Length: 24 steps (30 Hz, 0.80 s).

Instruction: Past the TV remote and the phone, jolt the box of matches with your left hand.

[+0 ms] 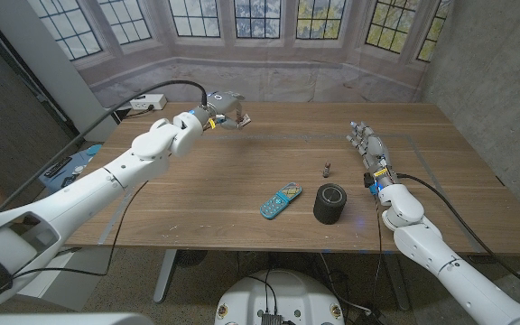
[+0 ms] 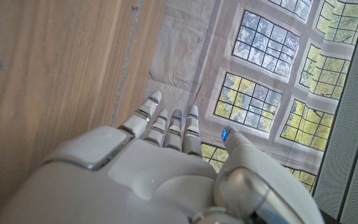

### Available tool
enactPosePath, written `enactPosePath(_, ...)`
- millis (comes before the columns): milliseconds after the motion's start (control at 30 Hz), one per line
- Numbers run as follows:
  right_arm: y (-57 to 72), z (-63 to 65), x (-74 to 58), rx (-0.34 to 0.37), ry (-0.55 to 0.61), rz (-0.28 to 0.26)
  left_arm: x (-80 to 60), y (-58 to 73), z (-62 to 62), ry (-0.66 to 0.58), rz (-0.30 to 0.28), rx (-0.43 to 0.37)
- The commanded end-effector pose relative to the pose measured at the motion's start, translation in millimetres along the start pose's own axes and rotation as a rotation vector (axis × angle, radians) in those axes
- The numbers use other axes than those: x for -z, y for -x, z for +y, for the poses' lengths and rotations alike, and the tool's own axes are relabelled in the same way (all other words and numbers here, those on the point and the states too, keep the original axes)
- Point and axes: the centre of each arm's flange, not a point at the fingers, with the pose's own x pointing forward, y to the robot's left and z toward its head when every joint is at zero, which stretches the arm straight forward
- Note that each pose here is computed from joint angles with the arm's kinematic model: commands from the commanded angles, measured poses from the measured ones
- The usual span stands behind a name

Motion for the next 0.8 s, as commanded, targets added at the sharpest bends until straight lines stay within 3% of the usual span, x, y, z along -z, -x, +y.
enactPosePath(33,1.8,2.2,-2.1,0.005,0.005,-0.004,-20.4,4.2,-17.5,0.047,-0.057,0.036)
enactPosePath(333,2.4,5.9,-0.6,0.003,0.003,-0.001,-42.9,8.7,-35.9,0.085,-0.109,0.078)
enactPosePath(800,0.1,4.3,-6.2,-0.001,0.022,-0.01,-69.2,8.1,-41.0,0.15,-0.184,0.098)
